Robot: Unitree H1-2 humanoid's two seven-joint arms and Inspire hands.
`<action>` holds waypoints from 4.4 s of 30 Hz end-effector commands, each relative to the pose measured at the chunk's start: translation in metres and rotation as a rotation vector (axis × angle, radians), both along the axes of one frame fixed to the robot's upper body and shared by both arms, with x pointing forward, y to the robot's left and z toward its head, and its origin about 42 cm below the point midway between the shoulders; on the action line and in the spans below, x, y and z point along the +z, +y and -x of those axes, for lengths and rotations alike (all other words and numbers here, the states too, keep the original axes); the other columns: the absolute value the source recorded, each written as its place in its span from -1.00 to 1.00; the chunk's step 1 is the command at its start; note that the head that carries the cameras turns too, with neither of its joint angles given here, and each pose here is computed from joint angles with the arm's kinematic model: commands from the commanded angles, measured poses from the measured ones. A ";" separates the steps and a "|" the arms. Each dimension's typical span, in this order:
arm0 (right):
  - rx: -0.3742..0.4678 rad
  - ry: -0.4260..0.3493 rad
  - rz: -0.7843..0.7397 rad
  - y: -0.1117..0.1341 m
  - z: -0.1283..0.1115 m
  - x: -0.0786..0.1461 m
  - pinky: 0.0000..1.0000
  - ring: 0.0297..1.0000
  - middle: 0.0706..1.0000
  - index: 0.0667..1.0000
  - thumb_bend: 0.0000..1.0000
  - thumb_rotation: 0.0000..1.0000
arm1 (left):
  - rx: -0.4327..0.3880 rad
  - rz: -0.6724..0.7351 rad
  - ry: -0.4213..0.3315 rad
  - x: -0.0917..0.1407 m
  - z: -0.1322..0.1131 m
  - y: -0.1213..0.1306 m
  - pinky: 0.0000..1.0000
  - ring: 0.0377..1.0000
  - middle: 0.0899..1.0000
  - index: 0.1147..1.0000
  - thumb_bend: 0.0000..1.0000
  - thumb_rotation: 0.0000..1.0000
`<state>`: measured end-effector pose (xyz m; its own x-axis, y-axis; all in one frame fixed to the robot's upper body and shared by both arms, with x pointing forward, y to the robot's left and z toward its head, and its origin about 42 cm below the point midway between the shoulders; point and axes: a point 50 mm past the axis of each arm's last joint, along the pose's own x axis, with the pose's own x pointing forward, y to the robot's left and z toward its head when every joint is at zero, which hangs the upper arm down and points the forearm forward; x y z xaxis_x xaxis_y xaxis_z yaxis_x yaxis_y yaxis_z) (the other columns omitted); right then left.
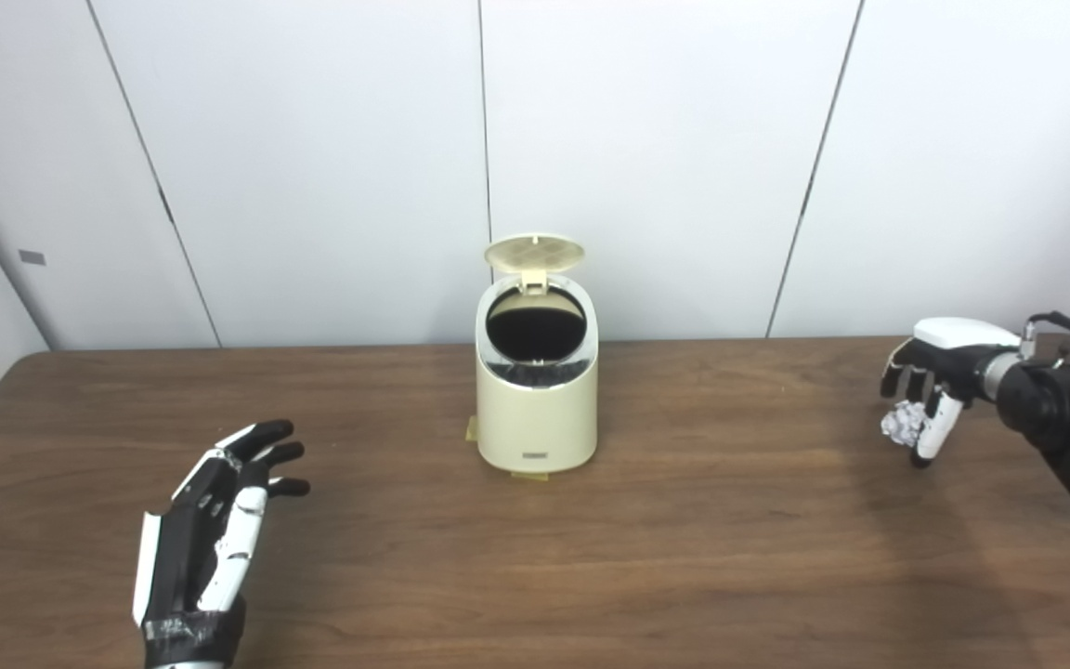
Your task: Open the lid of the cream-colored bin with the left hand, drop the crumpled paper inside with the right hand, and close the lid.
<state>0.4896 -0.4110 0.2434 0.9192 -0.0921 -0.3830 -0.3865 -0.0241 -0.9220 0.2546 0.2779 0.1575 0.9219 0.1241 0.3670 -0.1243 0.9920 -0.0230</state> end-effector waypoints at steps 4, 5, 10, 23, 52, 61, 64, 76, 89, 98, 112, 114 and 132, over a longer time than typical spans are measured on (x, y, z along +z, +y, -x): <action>-0.019 -0.064 0.031 -0.006 -0.006 0.038 -0.20 -0.15 0.03 0.30 0.70 -0.81 | 0.001 -0.006 -0.059 0.013 0.000 0.001 0.16 0.43 0.49 0.39 -0.19 0.10; -0.018 -0.067 0.033 -0.006 -0.006 0.037 -0.20 -0.15 0.03 0.30 0.69 -0.81 | 0.002 -0.004 -0.059 0.013 0.000 0.001 0.16 0.43 0.49 0.39 -0.20 0.10; 0.006 -0.107 0.165 0.002 -0.009 0.029 -0.38 -0.26 -0.20 -0.05 0.13 -0.95 | 0.003 -0.001 -0.060 0.013 0.000 0.002 0.16 0.44 0.49 0.38 -0.18 0.08; 0.046 -0.210 0.155 0.005 -0.004 0.032 -0.42 -0.25 -0.20 -0.10 0.07 -1.00 | 0.001 -0.005 -0.061 0.011 -0.003 0.002 0.18 0.44 0.50 0.39 -0.15 0.07; 0.142 -0.312 -0.012 0.037 0.002 0.080 -0.67 -0.59 -0.16 -0.11 0.07 -1.00 | -0.009 0.007 -0.050 0.008 -0.005 -0.002 0.18 0.45 0.49 0.41 -0.18 0.06; 0.224 -0.329 -0.098 0.084 0.002 0.105 -0.42 -0.28 -0.24 -0.07 0.06 -1.00 | -0.016 -0.010 -0.046 0.005 -0.009 -0.004 0.16 0.47 0.51 0.40 -0.21 0.08; 0.237 -0.335 -0.108 0.096 0.000 0.109 -0.25 -0.21 -0.11 -0.07 0.04 -1.00 | -0.018 -0.009 -0.046 0.005 -0.010 -0.006 0.18 0.48 0.51 0.40 -0.20 0.09; 0.336 -0.347 -0.093 0.158 -0.010 0.134 -0.30 -0.21 -0.09 -0.07 0.04 -1.00 | -0.009 -0.006 -0.056 0.004 -0.017 -0.009 0.17 0.47 0.52 0.41 -0.21 0.08; 0.418 -0.366 -0.120 0.203 -0.009 0.153 -0.38 -0.20 -0.09 -0.08 0.04 -1.00 | -0.002 0.012 -0.064 0.002 -0.019 -0.015 0.17 0.47 0.51 0.41 -0.20 0.09; 0.437 -0.387 -0.126 0.211 -0.006 0.161 -0.46 -0.24 -0.15 -0.07 0.04 -1.00 | 0.008 0.010 -0.068 0.000 -0.019 -0.015 0.17 0.48 0.52 0.42 -0.20 0.11; 0.483 -0.421 -0.172 0.216 -0.003 0.171 -0.58 -0.28 -0.20 -0.06 0.04 -1.00 | 0.003 0.014 -0.067 -0.002 -0.021 -0.013 0.18 0.48 0.52 0.42 -0.18 0.09; 0.499 -0.431 -0.181 0.216 -0.003 0.172 -0.58 -0.28 -0.20 -0.06 0.04 -1.00 | 0.005 0.010 -0.066 -0.003 -0.023 -0.013 0.16 0.47 0.51 0.42 -0.18 0.09; 0.544 -0.468 -0.224 0.236 -0.003 0.178 -0.52 -0.25 -0.15 -0.07 0.04 -1.00 | 0.005 0.027 -0.080 -0.005 -0.032 -0.016 0.16 0.47 0.51 0.42 -0.19 0.06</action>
<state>0.4923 -0.1815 0.3804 0.8970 0.4421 -0.0041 -0.0440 0.0800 -0.9958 0.2778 0.2651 0.1386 0.9227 0.1466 0.3564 -0.1351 0.9892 -0.0570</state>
